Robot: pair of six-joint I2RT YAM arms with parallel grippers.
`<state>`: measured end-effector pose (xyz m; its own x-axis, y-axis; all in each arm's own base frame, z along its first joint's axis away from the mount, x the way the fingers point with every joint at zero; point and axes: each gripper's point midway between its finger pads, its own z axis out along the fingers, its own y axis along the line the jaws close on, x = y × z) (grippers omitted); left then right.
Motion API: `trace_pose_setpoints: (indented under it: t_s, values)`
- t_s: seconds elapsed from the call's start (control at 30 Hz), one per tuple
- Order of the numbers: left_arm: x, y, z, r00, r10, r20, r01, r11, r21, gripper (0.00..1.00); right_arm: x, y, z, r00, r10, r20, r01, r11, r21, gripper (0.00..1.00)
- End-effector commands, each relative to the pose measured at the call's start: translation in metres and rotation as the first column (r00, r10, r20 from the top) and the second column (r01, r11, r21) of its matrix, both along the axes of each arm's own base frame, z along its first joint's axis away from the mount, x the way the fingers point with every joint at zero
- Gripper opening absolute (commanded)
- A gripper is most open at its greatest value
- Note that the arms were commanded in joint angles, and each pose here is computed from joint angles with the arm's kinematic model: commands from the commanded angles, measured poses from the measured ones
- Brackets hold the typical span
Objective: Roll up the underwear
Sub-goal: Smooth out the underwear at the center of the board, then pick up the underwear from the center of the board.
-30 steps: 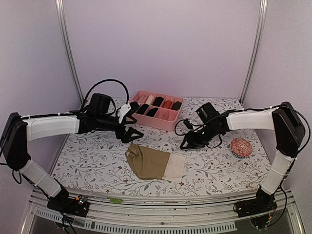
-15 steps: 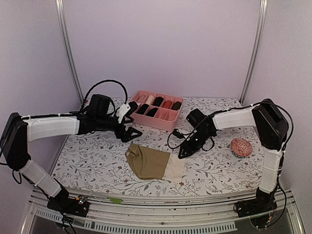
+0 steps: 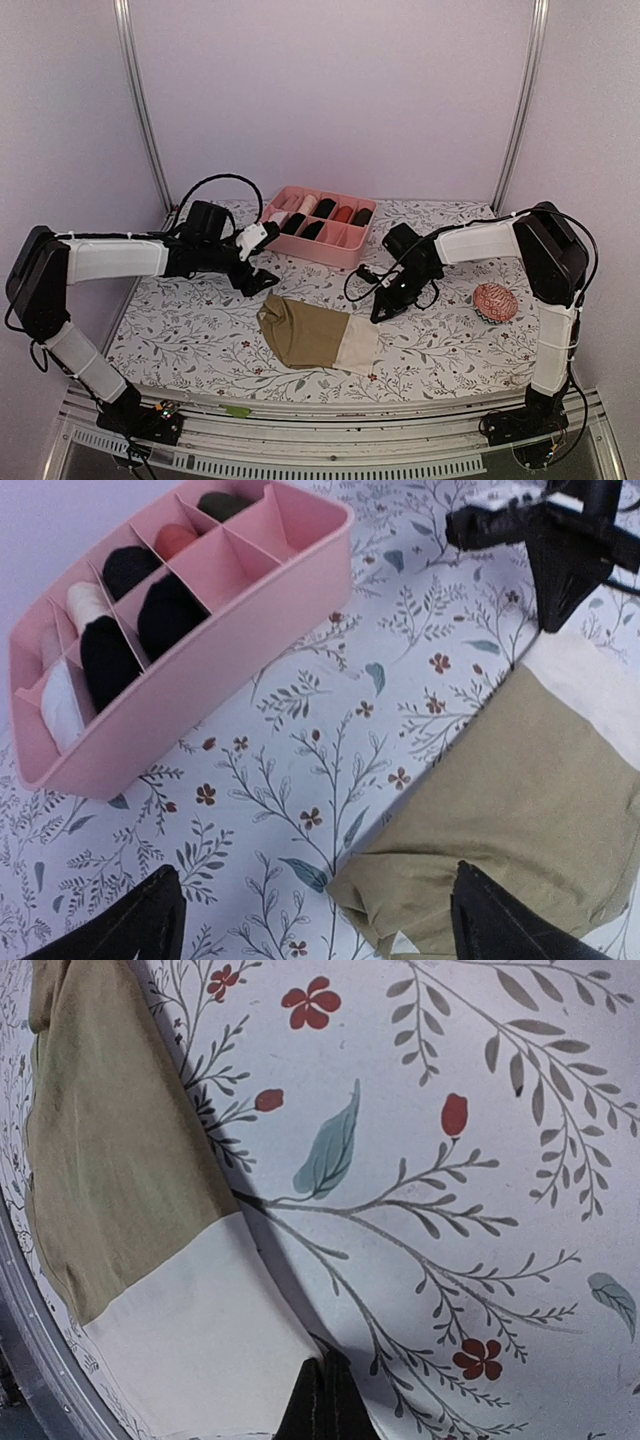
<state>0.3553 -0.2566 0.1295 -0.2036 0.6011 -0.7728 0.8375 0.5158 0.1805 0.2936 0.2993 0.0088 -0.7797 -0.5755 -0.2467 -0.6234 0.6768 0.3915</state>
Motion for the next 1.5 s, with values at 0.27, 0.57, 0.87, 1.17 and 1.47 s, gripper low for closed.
trace_pose_setpoints:
  t_s: [0.27, 0.57, 0.87, 1.17, 1.47]
  values:
    - [-0.01, -0.012, -0.078, 0.979, -0.173, -0.106, 0.195, 0.947, 0.255, 0.62, -0.041, -0.056, -0.051, 0.966, -0.196, -0.17, 0.145, 0.951, -0.275, 0.0]
    - [-0.035, 0.041, -0.134, 0.972, -0.126, -0.198, 0.204, 0.872, 0.446, 0.38, -0.043, -0.065, -0.057, 0.963, -0.217, -0.162, 0.158, 0.936, -0.314, 0.0]
    - [-0.047, 0.071, -0.135, 0.971, -0.079, -0.225, 0.174, 0.879, 0.444, 0.41, -0.044, -0.065, -0.063, 0.962, -0.217, -0.164, 0.157, 0.936, -0.314, 0.0]
    - [-0.05, 0.041, -0.049, 0.977, -0.208, -0.048, 0.214, 0.954, 0.212, 0.75, -0.007, -0.052, -0.011, 0.972, -0.234, -0.015, 0.223, 0.943, -0.246, 0.05]
    - [-0.147, -0.019, -0.026, 0.844, -0.536, -0.025, 0.535, 0.837, 0.114, 0.66, -0.009, -0.027, 0.07, 0.966, -0.258, 0.005, 0.258, 0.966, 0.017, 0.34]
